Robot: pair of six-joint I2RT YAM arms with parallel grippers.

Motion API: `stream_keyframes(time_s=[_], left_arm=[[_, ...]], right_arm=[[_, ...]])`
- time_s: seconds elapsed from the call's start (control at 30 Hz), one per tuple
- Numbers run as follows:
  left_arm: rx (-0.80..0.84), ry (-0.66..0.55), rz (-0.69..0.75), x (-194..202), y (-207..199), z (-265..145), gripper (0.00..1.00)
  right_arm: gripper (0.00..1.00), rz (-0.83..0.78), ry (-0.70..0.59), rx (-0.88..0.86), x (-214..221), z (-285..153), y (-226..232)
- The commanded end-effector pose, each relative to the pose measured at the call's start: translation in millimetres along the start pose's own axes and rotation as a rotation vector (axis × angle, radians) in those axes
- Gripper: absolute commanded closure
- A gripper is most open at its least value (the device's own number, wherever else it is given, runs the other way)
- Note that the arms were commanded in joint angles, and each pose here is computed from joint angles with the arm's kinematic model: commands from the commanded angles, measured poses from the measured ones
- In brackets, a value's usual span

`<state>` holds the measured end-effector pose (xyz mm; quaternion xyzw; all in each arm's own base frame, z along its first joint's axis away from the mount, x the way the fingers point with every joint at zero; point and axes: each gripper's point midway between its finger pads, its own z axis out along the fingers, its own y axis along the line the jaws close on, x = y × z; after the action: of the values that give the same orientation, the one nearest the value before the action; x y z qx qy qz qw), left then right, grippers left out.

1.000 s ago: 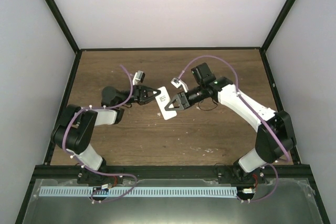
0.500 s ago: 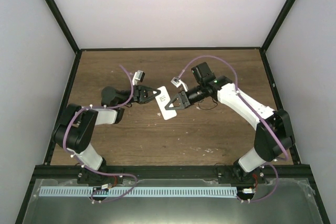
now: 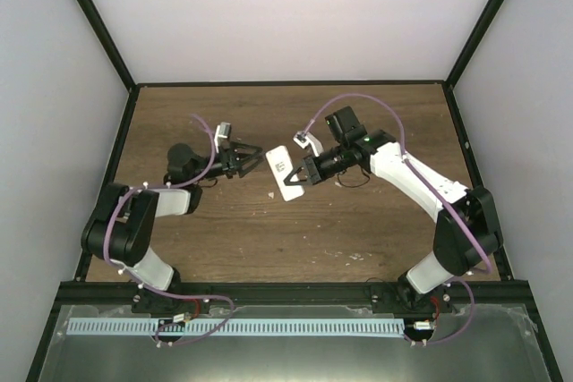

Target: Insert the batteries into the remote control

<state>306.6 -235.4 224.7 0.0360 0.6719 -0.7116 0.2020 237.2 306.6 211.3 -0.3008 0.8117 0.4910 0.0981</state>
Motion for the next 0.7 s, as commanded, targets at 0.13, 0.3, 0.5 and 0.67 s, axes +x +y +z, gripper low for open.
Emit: stream_keyframes(time_s=[0.13,0.3,0.5,0.67], left_arm=[[-0.439,-0.132,0.124,-22.7,53.2,-47.2,0.17],[-0.721,-0.117,0.32,-40.3,37.3,-72.9,0.17],[-0.881,-0.179,0.34,-56.6,27.0,-94.0,0.17],[-0.926,-0.187,0.346,-57.2,26.2,-100.9,0.17]], right_arm=[[0.99,0.233,0.055,0.804,35.2,-40.4,-143.5],[0.99,0.352,0.028,1.178,51.2,-90.4,-182.0],[0.99,0.371,0.04,1.431,50.2,-126.9,-197.7],[0.99,0.356,0.194,1.614,72.7,-141.7,-220.0]])
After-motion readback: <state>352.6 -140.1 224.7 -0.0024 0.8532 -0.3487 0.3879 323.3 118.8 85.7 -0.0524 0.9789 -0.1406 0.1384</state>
